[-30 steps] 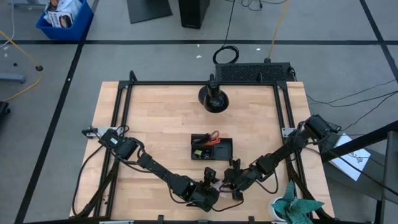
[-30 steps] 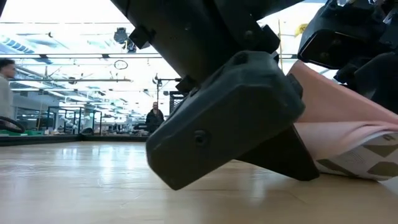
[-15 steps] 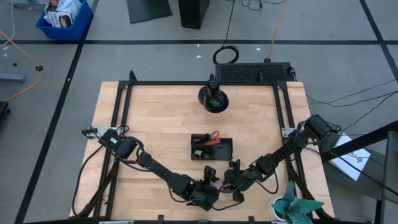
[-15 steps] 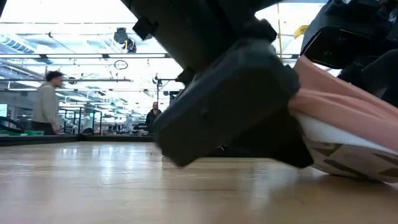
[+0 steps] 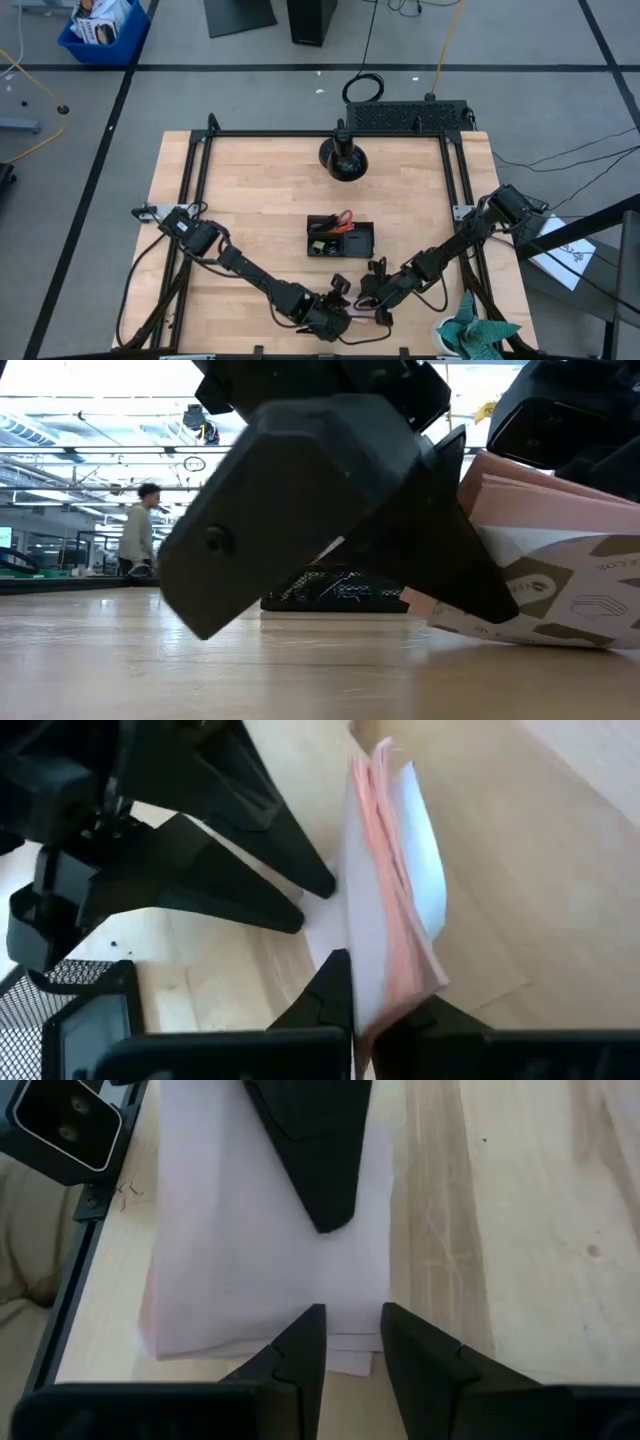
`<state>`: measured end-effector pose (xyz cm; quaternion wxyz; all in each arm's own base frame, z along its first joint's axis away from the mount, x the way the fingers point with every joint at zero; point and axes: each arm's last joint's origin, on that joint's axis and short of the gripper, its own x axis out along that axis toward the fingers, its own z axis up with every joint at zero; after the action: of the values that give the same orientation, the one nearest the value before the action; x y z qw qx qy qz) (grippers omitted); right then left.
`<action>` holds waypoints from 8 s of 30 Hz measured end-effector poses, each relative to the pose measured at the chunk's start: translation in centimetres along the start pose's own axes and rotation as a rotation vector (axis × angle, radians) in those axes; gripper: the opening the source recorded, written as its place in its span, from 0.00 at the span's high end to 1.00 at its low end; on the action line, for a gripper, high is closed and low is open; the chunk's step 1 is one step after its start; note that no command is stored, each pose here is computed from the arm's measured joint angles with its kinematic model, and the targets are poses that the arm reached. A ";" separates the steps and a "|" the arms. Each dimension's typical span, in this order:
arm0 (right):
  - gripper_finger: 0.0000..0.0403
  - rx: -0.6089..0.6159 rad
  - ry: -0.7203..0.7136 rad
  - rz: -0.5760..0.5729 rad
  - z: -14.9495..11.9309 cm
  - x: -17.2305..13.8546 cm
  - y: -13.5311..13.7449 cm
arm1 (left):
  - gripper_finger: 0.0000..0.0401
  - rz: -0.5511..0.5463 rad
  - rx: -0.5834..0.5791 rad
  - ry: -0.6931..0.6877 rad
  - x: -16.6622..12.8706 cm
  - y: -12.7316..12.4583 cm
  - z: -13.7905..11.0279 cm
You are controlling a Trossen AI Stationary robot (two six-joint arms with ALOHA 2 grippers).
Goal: Pick and place office supplies into organizer
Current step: Put the pink sticky notes into the black desk organizer, then return to Home Position
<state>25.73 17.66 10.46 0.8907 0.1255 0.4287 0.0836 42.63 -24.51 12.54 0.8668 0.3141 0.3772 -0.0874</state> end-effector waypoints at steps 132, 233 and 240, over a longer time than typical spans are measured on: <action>1.00 -0.491 0.408 -0.878 9.0 -3.3 -2.3 | 0.95 0.219 -0.351 0.189 -14.6 -5.0 -0.7; 0.97 -0.396 -0.114 -0.534 12.0 -12.7 6.9 | 0.95 0.254 -0.333 0.141 -15.4 -6.0 -0.5; 1.00 -0.522 -0.448 -0.279 8.0 -12.8 8.9 | 0.95 0.309 -0.287 0.117 -15.4 -5.8 -0.4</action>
<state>23.73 21.67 27.43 0.9673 -0.1506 0.2003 0.0383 29.29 -30.17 20.46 0.8824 0.2462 0.3828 0.1194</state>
